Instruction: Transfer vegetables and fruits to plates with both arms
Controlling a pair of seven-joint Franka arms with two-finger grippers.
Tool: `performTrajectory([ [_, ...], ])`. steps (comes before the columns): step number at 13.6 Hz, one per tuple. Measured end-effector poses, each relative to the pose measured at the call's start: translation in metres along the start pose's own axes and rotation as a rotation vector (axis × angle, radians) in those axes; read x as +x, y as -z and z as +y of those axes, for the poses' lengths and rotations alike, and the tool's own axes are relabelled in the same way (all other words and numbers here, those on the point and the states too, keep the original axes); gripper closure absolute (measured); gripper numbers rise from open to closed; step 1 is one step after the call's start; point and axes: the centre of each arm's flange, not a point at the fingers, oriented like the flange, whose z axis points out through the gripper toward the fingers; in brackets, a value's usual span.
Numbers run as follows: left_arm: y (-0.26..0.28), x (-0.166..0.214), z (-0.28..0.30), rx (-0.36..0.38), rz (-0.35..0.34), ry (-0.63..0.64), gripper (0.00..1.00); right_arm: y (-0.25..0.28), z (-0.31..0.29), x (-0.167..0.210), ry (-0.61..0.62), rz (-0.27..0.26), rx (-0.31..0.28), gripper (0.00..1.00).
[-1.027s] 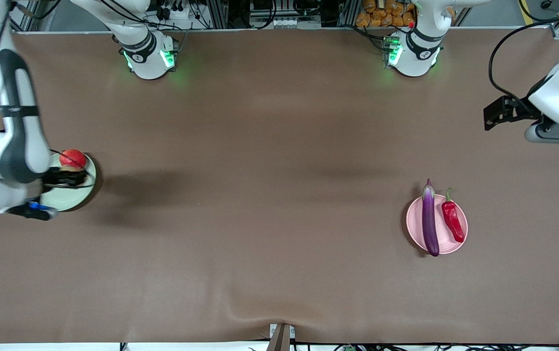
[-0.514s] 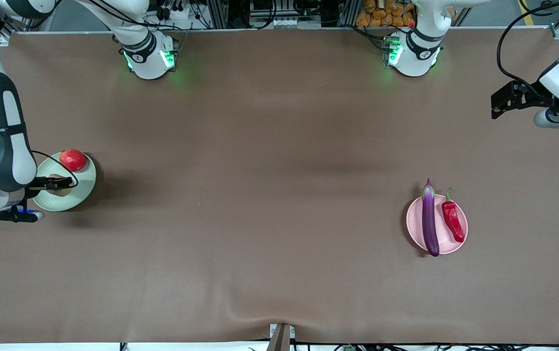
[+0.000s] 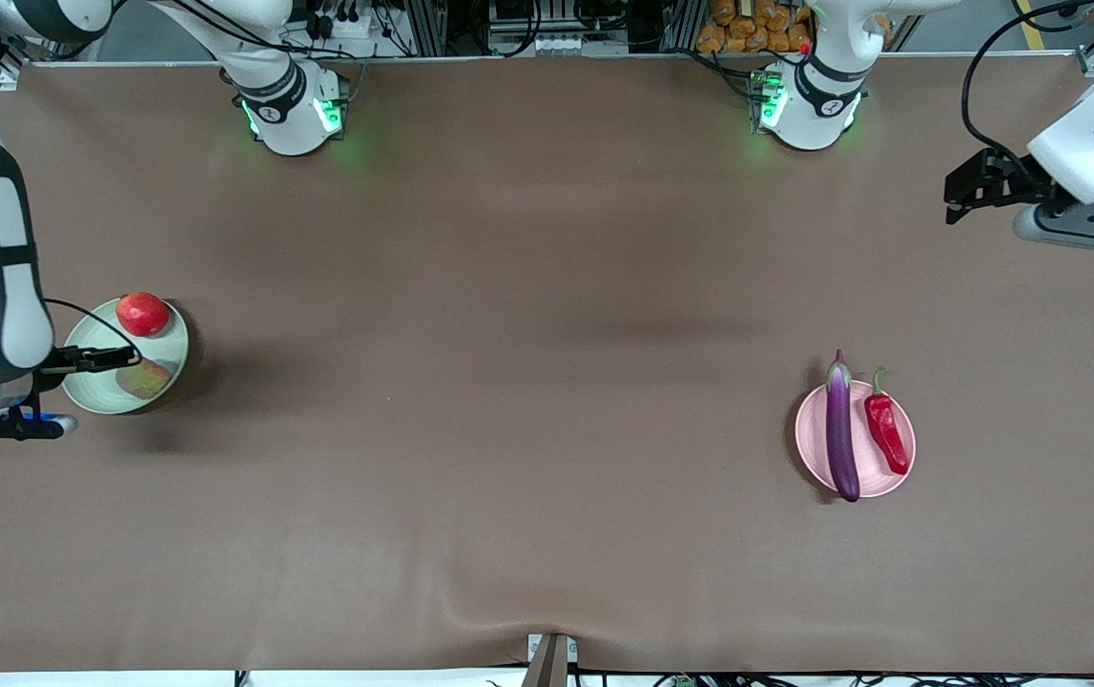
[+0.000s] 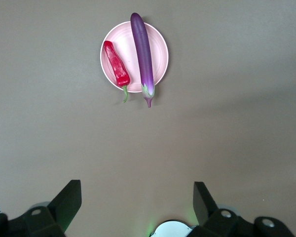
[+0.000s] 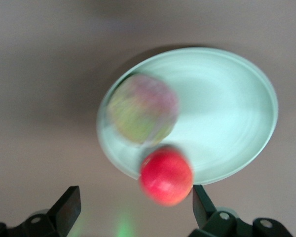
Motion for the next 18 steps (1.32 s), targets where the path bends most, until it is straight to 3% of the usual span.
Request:
performTrajectory([
  [1, -0.001, 0.001, -0.002, -0.001, -0.002, 0.004, 0.00, 0.024, -0.019, -0.007, 0.021, -0.014, 0.006, 0.00],
  [3, -0.003, 0.002, -0.007, -0.002, -0.005, 0.010, 0.00, 0.075, -0.067, -0.019, 0.079, 0.011, -0.012, 0.00],
  [7, -0.001, 0.003, -0.003, -0.001, 0.000, 0.002, 0.00, 0.158, -0.125, -0.058, 0.162, 0.137, -0.001, 0.00],
  [11, 0.000, 0.003, -0.004, -0.002, 0.002, 0.004, 0.00, 0.240, -0.174, -0.143, 0.229, 0.275, -0.046, 0.00],
  [14, 0.000, 0.003, -0.004, -0.001, 0.003, 0.004, 0.00, 0.276, -0.216, -0.210, 0.218, 0.349, -0.080, 0.00],
  [18, 0.000, 0.003, -0.005, -0.002, 0.002, 0.005, 0.00, 0.281, -0.213, -0.241, 0.164, 0.397, -0.079, 0.00],
])
